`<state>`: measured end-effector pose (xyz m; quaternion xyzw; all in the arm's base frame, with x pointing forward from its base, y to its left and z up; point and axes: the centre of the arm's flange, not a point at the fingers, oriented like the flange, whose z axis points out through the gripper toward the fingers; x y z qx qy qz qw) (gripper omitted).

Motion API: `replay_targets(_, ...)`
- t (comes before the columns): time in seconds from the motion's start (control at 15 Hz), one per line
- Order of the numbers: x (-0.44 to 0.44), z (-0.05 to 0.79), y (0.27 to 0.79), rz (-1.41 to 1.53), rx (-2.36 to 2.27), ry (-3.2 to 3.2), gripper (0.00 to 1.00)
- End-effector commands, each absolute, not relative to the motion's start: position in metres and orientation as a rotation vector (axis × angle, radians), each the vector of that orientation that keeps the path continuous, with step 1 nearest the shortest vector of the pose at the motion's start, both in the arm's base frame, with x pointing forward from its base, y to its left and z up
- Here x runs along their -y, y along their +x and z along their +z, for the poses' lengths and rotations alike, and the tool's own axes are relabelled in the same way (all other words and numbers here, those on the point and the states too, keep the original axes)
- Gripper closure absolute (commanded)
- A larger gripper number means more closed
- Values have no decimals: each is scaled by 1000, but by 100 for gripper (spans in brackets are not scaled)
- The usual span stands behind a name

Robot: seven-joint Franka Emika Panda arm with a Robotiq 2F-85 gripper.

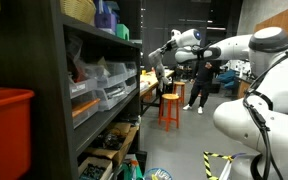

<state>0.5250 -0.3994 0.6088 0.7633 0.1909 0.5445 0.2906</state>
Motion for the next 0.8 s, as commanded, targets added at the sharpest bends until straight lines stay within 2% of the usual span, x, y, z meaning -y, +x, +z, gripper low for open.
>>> replay_targets(0.0, 387, 612, 522, 1527, -573, 2010, 99)
replay_targets(0.73, 310, 604, 527, 1717, -678, 2051, 99)
